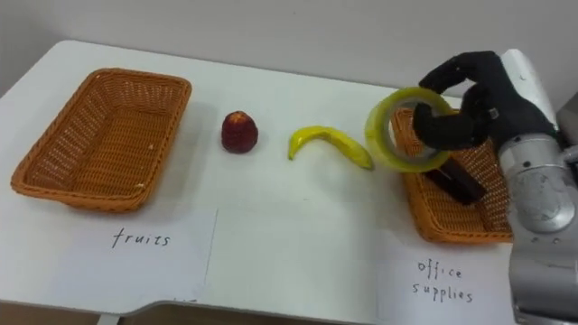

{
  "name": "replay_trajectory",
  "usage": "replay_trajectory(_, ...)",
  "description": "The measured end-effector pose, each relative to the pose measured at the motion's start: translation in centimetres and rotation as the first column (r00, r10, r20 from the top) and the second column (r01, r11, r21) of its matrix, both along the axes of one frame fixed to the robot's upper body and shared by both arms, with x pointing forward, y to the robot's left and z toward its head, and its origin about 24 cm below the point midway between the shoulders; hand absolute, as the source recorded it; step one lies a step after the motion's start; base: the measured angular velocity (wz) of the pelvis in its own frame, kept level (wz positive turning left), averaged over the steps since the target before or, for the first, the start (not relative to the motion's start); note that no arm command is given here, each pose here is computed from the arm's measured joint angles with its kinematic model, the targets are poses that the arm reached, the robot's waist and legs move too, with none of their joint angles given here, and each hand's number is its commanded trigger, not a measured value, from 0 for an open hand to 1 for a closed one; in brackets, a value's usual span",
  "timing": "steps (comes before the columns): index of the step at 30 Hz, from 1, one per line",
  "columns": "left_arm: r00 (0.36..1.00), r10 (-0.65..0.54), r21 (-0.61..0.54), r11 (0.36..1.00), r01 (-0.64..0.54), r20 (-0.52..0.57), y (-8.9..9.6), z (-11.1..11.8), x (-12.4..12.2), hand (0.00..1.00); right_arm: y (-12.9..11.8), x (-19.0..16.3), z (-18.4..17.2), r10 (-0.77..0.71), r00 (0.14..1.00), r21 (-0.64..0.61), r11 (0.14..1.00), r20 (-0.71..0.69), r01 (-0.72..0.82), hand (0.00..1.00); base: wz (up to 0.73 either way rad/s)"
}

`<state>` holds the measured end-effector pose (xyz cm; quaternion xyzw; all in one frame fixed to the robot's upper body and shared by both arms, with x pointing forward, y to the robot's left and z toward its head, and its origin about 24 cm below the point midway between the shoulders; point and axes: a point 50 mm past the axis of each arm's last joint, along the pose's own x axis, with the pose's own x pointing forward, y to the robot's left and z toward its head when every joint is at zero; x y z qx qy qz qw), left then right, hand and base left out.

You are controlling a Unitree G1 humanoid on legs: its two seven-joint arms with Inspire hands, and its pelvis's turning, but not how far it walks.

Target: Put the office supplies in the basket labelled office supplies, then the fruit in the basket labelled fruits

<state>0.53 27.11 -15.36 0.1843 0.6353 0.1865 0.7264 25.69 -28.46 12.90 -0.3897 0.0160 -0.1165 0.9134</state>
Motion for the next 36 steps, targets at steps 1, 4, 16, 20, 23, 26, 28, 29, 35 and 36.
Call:
replay_trajectory(1,1.000,0.002,-0.002,1.000,-0.002,0.002,0.0,0.0,0.0,0.00,-0.4,-0.1,0.0,-0.020,1.000,0.002,1.000,0.008,0.020,1.00,-0.13)
replay_trajectory(4,1.000,0.006,-0.008,1.000,-0.006,0.008,-0.1,0.0,0.2,0.00,-0.7,-0.1,-0.1,-0.041,0.999,0.005,0.999,0.011,0.041,1.00,-0.09)
replay_trajectory(16,0.999,0.004,-0.017,1.000,-0.004,0.032,0.0,0.1,0.6,0.00,-1.8,-0.2,-1.5,-0.080,0.996,0.049,0.995,-0.040,0.082,1.00,-0.09)
replay_trajectory(20,0.999,0.005,-0.019,1.000,-0.005,0.036,0.0,0.1,0.7,0.00,-2.3,-0.2,-2.4,-0.097,0.992,0.068,0.992,-0.080,0.102,1.00,-0.01)
replay_trajectory(23,0.999,0.005,-0.017,1.000,-0.005,0.035,0.1,0.1,0.7,0.00,-2.5,-0.3,-3.1,-0.108,0.988,0.075,0.990,-0.107,0.116,1.00,0.00)
replay_trajectory(26,0.999,0.007,-0.017,1.000,-0.007,0.032,0.1,0.1,0.6,0.00,-2.6,-0.3,-3.3,-0.110,0.987,0.076,0.990,-0.116,0.119,0.87,0.00)
replay_trajectory(28,0.999,0.025,-0.023,0.999,-0.025,0.030,0.1,0.1,0.3,0.00,-2.6,-0.3,-3.3,-0.109,0.987,0.078,0.990,-0.117,0.119,0.76,0.00)
replay_trajectory(29,0.999,0.027,-0.022,0.999,-0.026,0.027,0.1,0.1,0.1,0.00,-2.6,-0.3,-3.3,-0.108,0.987,0.079,0.990,-0.117,0.118,0.57,-0.06)
replay_trajectory(35,0.999,0.034,-0.022,0.999,-0.034,-0.001,0.2,0.2,-1.1,0.00,-2.6,-0.3,-3.9,-0.098,0.984,0.085,0.990,-0.147,0.112,0.00,-0.03)
replay_trajectory(36,0.999,0.035,-0.024,0.999,-0.035,-0.001,0.1,0.2,-1.2,0.00,-2.6,-0.3,-3.9,-0.099,0.984,0.083,0.990,-0.146,0.112,0.00,0.00)
